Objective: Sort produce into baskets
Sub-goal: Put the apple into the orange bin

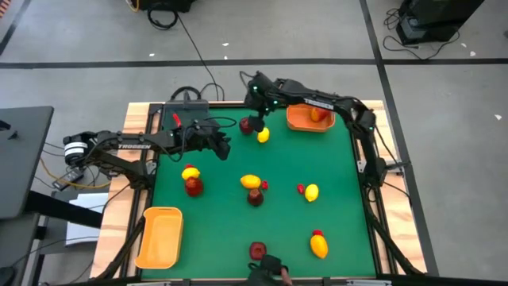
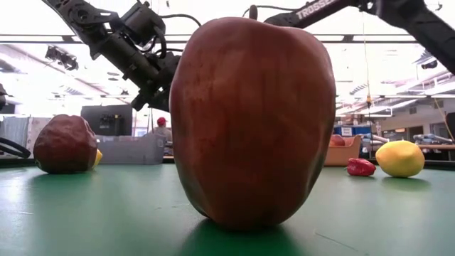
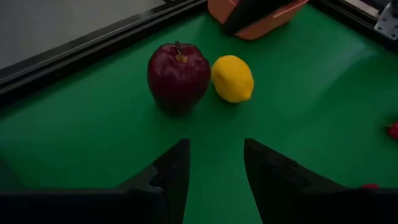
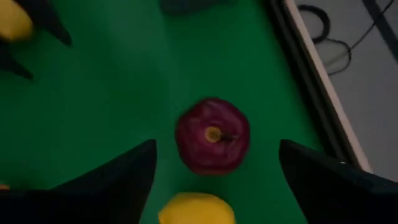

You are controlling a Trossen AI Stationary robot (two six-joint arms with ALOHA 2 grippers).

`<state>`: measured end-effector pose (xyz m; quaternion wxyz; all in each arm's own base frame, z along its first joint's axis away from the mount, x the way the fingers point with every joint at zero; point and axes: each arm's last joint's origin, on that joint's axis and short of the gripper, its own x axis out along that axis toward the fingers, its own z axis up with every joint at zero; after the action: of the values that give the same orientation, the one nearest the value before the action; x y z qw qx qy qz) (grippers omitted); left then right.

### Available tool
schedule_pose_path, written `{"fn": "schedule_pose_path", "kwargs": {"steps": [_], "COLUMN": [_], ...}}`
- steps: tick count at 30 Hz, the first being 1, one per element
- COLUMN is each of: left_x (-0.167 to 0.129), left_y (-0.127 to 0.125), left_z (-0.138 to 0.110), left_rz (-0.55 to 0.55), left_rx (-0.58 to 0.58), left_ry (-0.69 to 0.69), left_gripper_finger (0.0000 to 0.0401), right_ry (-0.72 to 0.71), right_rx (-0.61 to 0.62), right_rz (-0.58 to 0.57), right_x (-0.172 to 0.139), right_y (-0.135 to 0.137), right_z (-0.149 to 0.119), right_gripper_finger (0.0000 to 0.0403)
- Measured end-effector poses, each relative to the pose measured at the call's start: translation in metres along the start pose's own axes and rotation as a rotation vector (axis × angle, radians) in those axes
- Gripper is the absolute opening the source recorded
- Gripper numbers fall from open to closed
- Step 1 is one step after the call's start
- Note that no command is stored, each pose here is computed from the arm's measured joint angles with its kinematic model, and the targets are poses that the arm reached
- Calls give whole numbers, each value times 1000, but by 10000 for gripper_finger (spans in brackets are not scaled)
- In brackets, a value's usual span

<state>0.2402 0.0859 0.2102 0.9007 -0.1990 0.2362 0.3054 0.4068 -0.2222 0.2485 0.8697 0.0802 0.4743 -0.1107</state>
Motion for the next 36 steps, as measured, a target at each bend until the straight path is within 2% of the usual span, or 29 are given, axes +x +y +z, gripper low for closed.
{"fn": "schedule_pose_path", "kwargs": {"steps": [5,13,20,23,29,36], "left_x": [0,-1,-1,-1,-1,-1], "left_y": [0,2,2,2,2,2], "left_z": [-1,-4,-5,-5,-5,-5], "left_rz": [5,16,17,14,11,11], "left_rx": [0,-11,-8,20,45,91], "left_ry": [11,48,57,54,54,56], "left_gripper_finger": [179,184,184,184,184,184], "right_ry": [67,121,91,66,157,185], "right_rx": [25,201,195,207,310,380], "right_rz": [-23,24,25,-11,-12,-24], "right_x": [22,41,40,45,60,79], "right_y": [-2,-3,-1,-2,-3,-4], "right_z": [7,6,9,11,0,-7], "right_gripper_finger": [368,374,390,392,383,359]}}
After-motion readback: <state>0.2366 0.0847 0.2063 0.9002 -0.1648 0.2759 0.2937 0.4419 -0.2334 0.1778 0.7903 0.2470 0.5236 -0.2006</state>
